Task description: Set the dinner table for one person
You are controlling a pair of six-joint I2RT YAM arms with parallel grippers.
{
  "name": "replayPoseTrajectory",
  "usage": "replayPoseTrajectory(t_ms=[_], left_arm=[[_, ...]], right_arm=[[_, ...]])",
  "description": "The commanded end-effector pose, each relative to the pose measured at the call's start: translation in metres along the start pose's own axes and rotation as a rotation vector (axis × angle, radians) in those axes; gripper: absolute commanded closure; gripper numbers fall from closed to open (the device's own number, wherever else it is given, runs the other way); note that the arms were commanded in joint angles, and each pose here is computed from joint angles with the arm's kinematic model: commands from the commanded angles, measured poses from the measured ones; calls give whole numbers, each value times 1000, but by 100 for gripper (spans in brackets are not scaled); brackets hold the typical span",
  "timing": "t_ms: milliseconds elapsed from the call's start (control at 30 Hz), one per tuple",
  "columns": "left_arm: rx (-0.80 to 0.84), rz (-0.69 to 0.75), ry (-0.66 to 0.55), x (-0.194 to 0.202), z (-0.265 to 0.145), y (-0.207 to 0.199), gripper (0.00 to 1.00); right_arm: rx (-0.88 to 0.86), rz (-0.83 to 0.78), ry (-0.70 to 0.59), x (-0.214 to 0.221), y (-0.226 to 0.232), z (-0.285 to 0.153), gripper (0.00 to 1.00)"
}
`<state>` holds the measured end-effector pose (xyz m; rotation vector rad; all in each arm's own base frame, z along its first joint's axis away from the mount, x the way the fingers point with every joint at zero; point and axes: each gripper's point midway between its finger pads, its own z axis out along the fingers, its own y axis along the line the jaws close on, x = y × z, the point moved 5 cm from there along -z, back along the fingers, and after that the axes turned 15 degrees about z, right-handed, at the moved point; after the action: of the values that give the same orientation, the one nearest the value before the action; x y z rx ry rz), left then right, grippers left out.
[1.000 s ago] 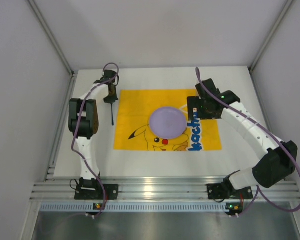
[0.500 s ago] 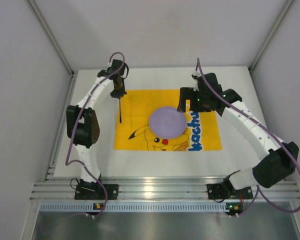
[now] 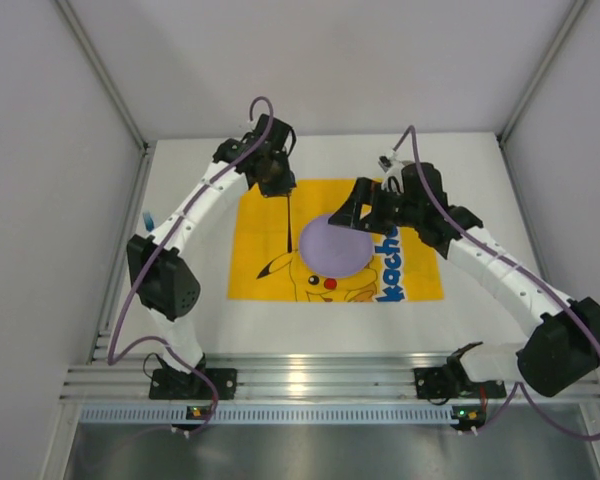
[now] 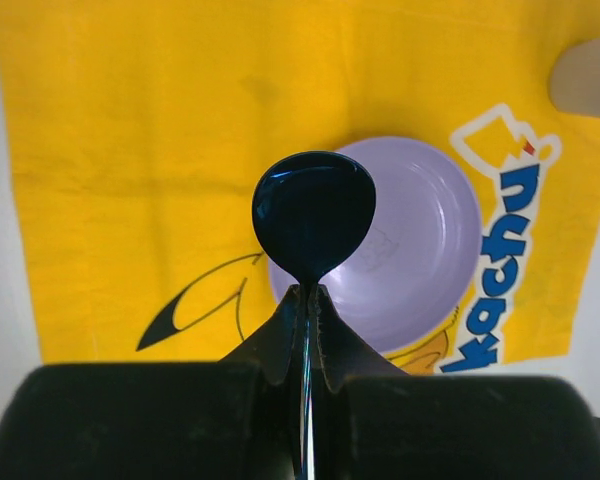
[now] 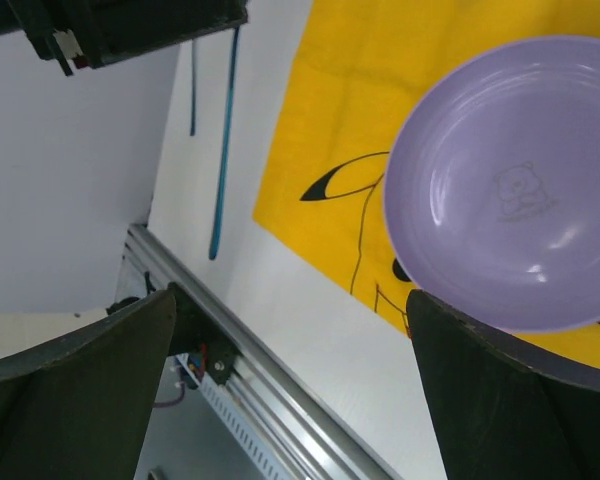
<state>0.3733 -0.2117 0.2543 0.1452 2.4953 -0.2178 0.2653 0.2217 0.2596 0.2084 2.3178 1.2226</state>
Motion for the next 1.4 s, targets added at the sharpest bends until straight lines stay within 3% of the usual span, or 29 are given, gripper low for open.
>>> replayPoseTrajectory(t_ms=[0, 267, 567, 667, 700, 767, 800, 867, 900, 1033, 1067, 1100, 1167, 1200, 1367], left_arm=[[120, -54, -45, -6, -37, -31, 100], [219, -44, -63, -1, -55, -72, 100], [303, -65, -69, -5, -64, -93, 100], [318, -64, -76, -7, -64, -97, 100], [311, -62, -74, -7, -63, -97, 100], [306, -55, -74, -5, -63, -96, 100], [301, -53, -81, -6, -64, -95, 100], [291, -44, -87, -6, -63, -93, 100], [290, -39, -92, -6, -65, -92, 100], [171, -4, -92, 3, -52, -72, 100], [147, 21, -87, 6, -48, -67, 95], [120, 32, -81, 9, -48, -60, 80], [17, 59, -60, 22, -38, -37, 70], [-3, 63, -80, 24, -43, -29, 59], [-159, -6, -52, 62, -37, 56, 41]], right_arm=[[-215, -24, -39, -3, 36, -10, 0], [-248, 4, -8, 8, 32, 8, 0], [-234, -2, 56, 31, 30, 35, 13], [-215, -6, 83, 40, 28, 44, 28], [-206, -3, 94, 41, 26, 48, 44], [-191, -5, 106, 43, 23, 51, 59], [-187, -8, 105, 41, 23, 53, 74], [-169, -19, 104, 41, 22, 52, 94], [-153, -26, 94, 40, 21, 52, 100], [-92, -70, 52, 27, 17, 40, 100], [-62, -66, 54, 26, 14, 35, 100], [-39, -69, 34, 22, 11, 31, 100], [7, -71, 5, 15, 1, 16, 100], [25, -70, -5, 14, -4, 11, 100], [197, -65, -53, 10, -60, -19, 100]])
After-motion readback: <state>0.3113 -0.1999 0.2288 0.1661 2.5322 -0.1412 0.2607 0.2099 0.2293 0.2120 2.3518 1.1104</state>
